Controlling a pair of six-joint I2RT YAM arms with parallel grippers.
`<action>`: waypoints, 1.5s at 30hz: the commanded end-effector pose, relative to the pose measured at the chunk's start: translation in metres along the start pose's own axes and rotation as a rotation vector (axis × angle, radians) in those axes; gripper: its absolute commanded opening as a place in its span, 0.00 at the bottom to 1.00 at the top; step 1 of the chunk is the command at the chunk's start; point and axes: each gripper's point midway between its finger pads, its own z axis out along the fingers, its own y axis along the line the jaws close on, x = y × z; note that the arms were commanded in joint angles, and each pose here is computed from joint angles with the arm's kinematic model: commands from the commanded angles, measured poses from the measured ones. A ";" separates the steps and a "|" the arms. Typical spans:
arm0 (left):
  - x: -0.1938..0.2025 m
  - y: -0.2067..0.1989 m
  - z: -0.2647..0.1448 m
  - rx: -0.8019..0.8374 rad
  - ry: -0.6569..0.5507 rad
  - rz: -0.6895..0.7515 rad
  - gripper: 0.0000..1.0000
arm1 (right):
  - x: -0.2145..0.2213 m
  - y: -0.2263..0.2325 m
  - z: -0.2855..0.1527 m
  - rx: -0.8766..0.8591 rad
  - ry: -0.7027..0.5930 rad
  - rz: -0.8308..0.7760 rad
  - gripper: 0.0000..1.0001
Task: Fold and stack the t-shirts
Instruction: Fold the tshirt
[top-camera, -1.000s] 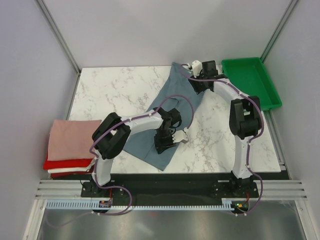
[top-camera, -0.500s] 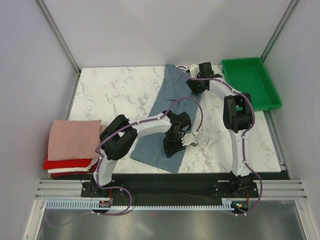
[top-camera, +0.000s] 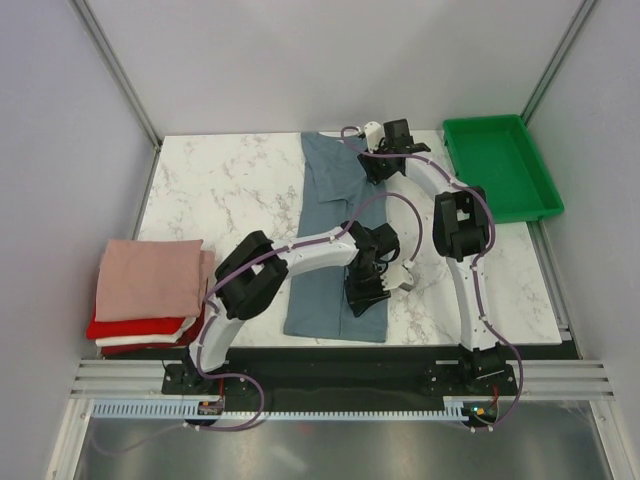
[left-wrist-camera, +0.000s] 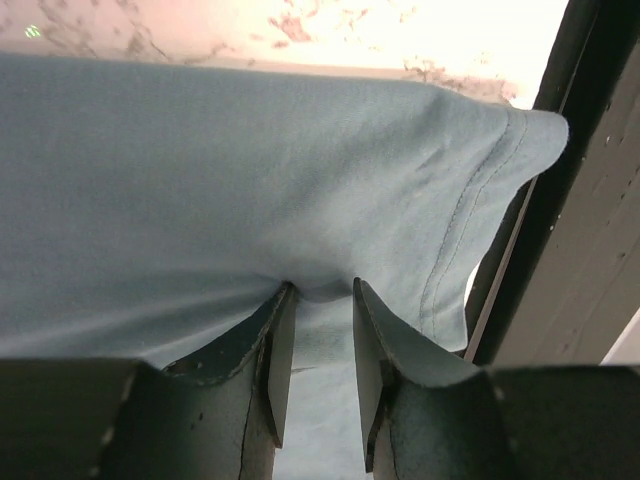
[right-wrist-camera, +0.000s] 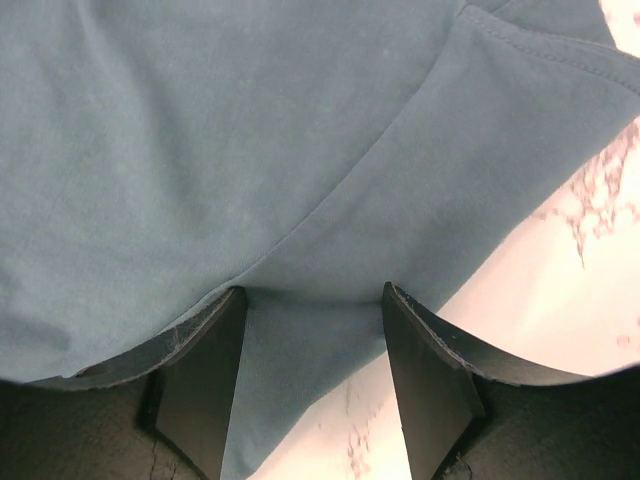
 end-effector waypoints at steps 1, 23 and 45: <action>-0.013 -0.002 0.024 0.035 -0.023 -0.004 0.38 | 0.020 0.019 0.030 -0.031 0.047 -0.017 0.66; 0.035 0.016 -0.156 -0.401 -0.373 -0.615 0.52 | 0.039 0.070 -0.227 -0.216 -0.097 0.377 0.65; 0.143 -0.035 -0.051 0.000 -0.287 -1.482 0.69 | 0.245 0.287 -0.297 -0.542 0.686 1.023 0.62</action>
